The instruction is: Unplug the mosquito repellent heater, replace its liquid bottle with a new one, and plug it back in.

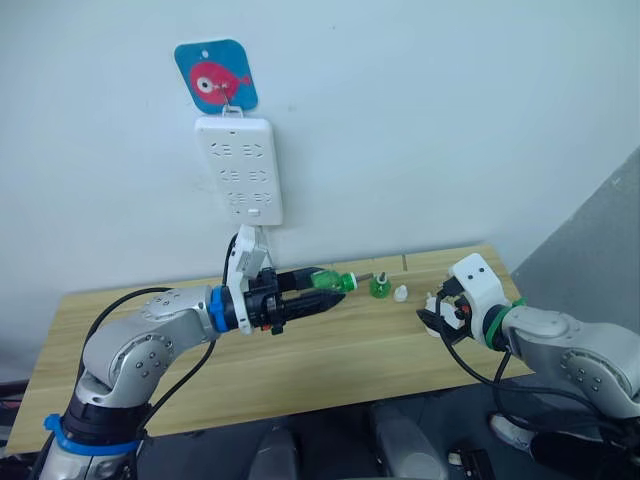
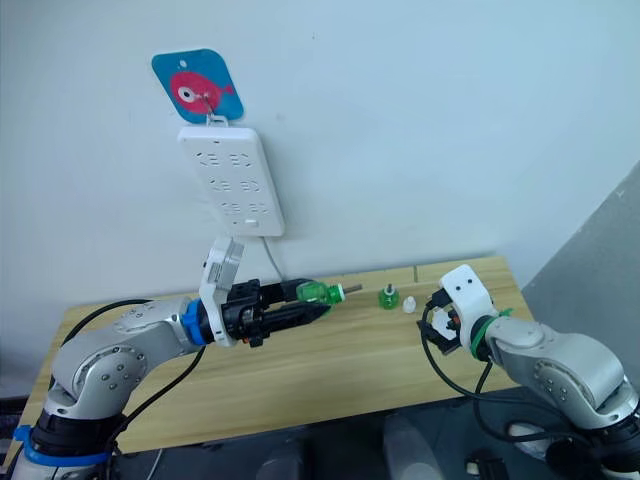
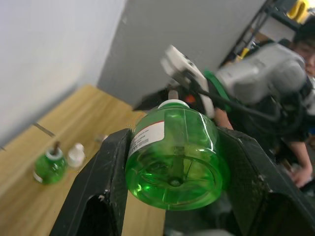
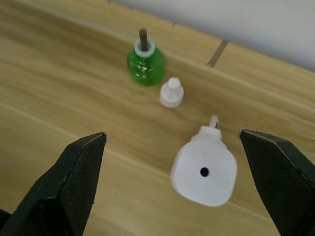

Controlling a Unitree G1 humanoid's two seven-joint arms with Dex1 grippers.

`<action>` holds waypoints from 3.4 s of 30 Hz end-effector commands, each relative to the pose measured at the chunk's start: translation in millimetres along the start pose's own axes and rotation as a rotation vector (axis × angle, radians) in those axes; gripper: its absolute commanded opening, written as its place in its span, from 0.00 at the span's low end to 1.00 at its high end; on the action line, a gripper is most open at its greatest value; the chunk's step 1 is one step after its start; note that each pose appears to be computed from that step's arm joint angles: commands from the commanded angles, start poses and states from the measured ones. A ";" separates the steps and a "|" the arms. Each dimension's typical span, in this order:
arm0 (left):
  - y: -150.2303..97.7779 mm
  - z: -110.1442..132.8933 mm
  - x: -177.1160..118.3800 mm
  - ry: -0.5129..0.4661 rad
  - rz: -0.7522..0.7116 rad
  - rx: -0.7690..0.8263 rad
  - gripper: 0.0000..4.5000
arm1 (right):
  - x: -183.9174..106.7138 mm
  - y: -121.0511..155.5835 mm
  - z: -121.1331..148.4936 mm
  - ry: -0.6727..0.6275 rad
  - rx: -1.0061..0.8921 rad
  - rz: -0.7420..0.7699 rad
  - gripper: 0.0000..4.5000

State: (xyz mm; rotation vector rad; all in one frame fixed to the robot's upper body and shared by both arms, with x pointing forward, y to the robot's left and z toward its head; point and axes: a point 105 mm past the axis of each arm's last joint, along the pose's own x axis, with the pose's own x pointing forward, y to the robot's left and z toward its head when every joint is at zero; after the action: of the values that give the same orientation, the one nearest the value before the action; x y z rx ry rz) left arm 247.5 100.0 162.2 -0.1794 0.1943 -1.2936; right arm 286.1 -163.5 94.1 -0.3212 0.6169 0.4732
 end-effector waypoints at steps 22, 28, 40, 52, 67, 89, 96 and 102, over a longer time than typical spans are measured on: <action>0.6 -40.6 -11.7 0.033 0.023 0.114 0.51 | 29.9 -40.1 -15.1 0.328 0.080 -0.012 1.00; -0.3 -38.7 -11.0 0.029 0.029 0.113 0.51 | 36.0 -36.6 -19.1 0.353 0.092 -0.011 1.00; -2.6 -31.5 -5.3 0.027 0.030 0.120 0.51 | 44.9 -35.4 -24.7 0.384 0.114 -0.006 1.00; 0.5 -26.7 -6.3 0.038 0.035 0.128 0.51 | 38.5 -40.8 -19.6 0.345 0.164 -0.007 0.65; 23.9 7.9 -6.6 0.017 -0.042 0.129 0.51 | -59.8 -10.5 54.8 -0.253 0.320 0.409 0.65; -2.0 72.2 3.6 0.027 -0.286 0.097 0.51 | -100.6 65.2 108.9 -0.531 0.414 0.926 0.65; -1.4 71.9 5.2 0.021 -0.279 0.096 0.51 | -100.4 69.0 112.0 -0.510 0.427 0.920 0.65; -4.6 72.3 5.4 0.019 -0.300 0.085 0.51 | -98.9 72.4 110.0 -0.487 0.425 0.915 0.65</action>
State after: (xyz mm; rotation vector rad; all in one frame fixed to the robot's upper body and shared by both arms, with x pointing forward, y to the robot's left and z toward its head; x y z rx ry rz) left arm 271.4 99.9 220.3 -0.1469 0.1819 -1.5402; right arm 240.1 -94.1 223.6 0.5155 0.3590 1.1770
